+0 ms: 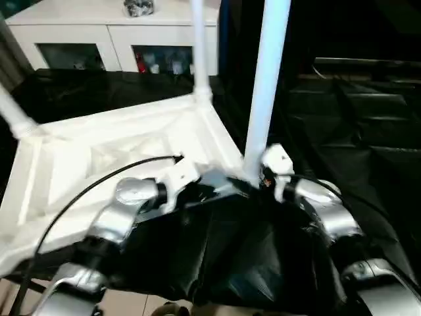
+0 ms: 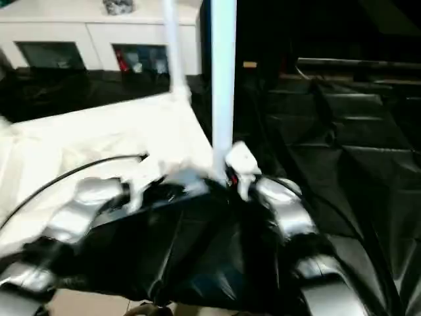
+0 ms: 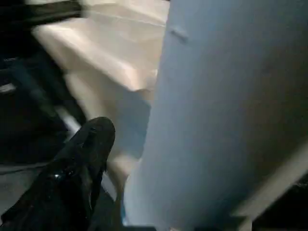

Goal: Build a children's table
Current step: Rotate leg to tighten

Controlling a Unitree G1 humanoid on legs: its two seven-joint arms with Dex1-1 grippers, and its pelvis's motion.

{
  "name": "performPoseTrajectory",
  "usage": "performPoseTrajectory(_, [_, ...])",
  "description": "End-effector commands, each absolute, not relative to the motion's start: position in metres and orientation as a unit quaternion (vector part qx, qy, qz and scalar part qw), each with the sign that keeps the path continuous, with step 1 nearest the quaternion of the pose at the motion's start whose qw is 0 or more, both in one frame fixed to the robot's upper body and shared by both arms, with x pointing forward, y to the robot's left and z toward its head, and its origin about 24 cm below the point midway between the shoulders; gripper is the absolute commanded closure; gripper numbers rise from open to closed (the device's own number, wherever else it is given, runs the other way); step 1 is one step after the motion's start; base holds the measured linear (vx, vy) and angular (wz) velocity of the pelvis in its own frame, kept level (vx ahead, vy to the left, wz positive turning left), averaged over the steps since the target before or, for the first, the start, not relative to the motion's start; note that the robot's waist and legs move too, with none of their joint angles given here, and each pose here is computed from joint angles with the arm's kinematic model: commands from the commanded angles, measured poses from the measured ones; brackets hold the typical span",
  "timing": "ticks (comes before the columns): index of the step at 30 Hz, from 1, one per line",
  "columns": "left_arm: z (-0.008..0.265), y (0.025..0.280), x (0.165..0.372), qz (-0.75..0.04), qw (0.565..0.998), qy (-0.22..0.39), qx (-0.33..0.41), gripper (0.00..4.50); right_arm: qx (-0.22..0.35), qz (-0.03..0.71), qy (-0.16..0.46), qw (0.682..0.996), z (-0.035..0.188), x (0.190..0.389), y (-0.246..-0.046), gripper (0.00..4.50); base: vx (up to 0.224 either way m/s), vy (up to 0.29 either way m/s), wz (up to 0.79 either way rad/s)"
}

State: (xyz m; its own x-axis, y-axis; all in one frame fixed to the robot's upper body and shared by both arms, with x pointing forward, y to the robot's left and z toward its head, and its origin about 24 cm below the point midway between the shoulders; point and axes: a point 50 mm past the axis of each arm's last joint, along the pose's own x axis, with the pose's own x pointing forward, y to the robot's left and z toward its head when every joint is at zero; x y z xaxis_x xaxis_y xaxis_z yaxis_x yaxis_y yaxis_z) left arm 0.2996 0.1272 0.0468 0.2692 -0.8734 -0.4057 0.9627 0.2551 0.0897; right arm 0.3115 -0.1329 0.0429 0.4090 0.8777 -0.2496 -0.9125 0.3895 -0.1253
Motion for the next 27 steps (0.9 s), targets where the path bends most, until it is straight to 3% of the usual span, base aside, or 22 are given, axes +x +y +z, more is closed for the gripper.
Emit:
performPoseTrajectory(1, [0.074,0.118,0.302,-0.615,0.768,0.062,0.164,4.50,-0.120,0.631,0.085,0.762,0.040,0.294,-0.118,0.66,0.000,0.000,0.00])
performPoseTrajectory(3, [0.074,0.121,0.300,-0.619,0.764,0.064,0.166,4.50,-0.123,0.650,0.093,0.744,0.040,0.290,-0.121,0.66,0.000,0.000,0.00])
performPoseTrajectory(5, [0.076,0.130,0.297,-0.629,0.756,0.072,0.166,4.50,-0.120,0.690,0.125,0.703,0.040,0.280,-0.129,0.66,0.000,0.000,0.00])
performPoseTrajectory(8, [0.077,0.136,0.294,-0.636,0.750,0.076,0.165,4.50,-0.121,0.705,0.136,0.685,0.042,0.277,-0.131,0.83,0.000,0.000,0.00])
performPoseTrajectory(19, [0.078,0.141,0.290,-0.645,0.742,0.083,0.163,4.50,-0.110,0.716,0.136,0.676,0.048,0.274,-0.127,1.61,0.000,0.000,0.00])
performPoseTrajectory(23, [0.076,0.139,0.292,-0.635,0.750,0.082,0.164,4.50,-0.101,0.705,0.125,0.691,0.047,0.276,-0.124,1.83,0.000,0.000,0.00])
performPoseTrajectory(25, [0.074,0.136,0.298,-0.614,0.767,0.082,0.168,4.50,-0.089,0.672,0.114,0.727,0.045,0.282,-0.119,1.84,0.000,0.000,0.00])
performPoseTrajectory(27, [0.071,0.128,0.308,-0.575,0.794,0.088,0.177,4.50,-0.093,0.591,0.118,0.792,0.038,0.298,-0.113,1.85,0.000,0.000,0.00])
